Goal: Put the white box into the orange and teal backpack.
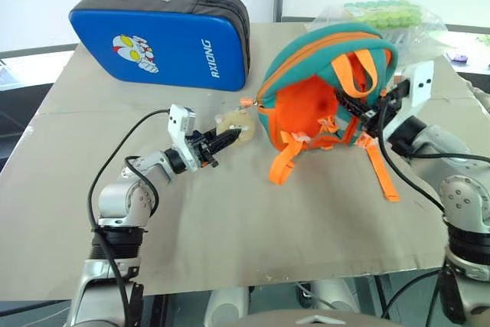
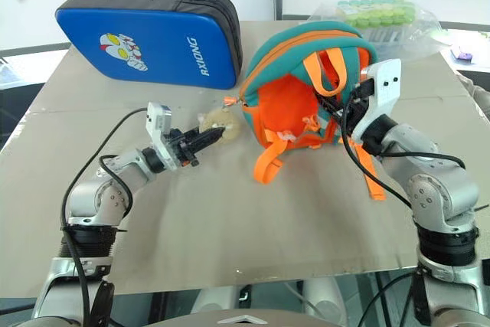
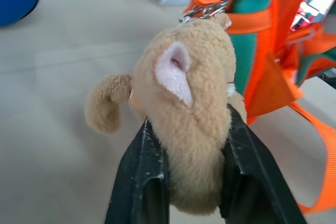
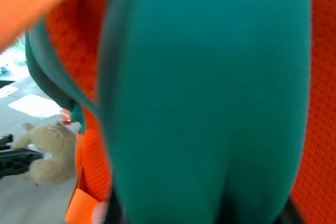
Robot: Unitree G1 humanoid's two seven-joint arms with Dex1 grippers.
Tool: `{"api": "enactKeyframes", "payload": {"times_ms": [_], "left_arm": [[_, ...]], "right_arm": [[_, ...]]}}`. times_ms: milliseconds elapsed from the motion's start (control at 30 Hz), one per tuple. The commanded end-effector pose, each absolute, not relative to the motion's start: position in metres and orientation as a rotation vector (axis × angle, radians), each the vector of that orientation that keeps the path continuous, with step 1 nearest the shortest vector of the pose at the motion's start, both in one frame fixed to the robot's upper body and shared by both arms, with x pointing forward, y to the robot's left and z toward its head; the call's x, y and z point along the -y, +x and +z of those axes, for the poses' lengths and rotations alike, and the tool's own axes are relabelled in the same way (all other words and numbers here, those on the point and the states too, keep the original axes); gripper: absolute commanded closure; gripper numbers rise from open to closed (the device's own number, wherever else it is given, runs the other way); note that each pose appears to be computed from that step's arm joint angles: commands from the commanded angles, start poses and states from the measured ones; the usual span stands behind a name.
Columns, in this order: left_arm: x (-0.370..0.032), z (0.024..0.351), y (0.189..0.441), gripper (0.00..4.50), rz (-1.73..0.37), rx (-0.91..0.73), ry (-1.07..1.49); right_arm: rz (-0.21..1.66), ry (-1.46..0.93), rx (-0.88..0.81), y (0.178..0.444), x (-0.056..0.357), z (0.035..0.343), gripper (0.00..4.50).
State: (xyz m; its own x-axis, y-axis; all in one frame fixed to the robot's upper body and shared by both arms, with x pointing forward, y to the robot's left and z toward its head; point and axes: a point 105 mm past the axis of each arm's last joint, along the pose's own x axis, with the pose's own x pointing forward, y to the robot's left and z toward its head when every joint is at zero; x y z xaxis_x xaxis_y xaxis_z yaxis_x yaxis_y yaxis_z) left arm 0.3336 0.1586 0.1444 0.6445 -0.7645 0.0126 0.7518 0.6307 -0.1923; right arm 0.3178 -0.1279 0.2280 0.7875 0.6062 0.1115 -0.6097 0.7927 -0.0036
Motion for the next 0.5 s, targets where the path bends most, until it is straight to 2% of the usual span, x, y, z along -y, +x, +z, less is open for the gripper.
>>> {"api": "enactKeyframes", "payload": {"times_ms": [33,100,133,167,267,500], "left_arm": [[-0.165,0.174,0.309,1.52,-0.915,0.025,-0.079],[-0.167,0.170,0.294,0.71,-0.933,-0.005,-0.056],[-0.168,0.169,0.288,0.11,-0.941,-0.015,-0.050],[-0.169,0.168,0.284,0.01,-0.945,-0.022,-0.042],[-0.174,0.162,0.275,0.01,-0.925,-0.036,-0.017],[-0.188,0.141,0.240,0.01,-0.901,-0.088,0.026]], "right_arm": [[0.878,-0.140,0.068,0.274,0.124,0.230,1.59],[0.948,-0.200,-0.024,0.257,0.132,0.219,0.74],[0.967,-0.222,-0.060,0.251,0.136,0.214,0.19],[0.970,-0.230,-0.078,0.248,0.140,0.212,0.04],[0.897,-0.245,-0.086,0.249,0.159,0.210,0.04],[0.853,-0.308,-0.151,0.222,0.195,0.194,0.04]]}}
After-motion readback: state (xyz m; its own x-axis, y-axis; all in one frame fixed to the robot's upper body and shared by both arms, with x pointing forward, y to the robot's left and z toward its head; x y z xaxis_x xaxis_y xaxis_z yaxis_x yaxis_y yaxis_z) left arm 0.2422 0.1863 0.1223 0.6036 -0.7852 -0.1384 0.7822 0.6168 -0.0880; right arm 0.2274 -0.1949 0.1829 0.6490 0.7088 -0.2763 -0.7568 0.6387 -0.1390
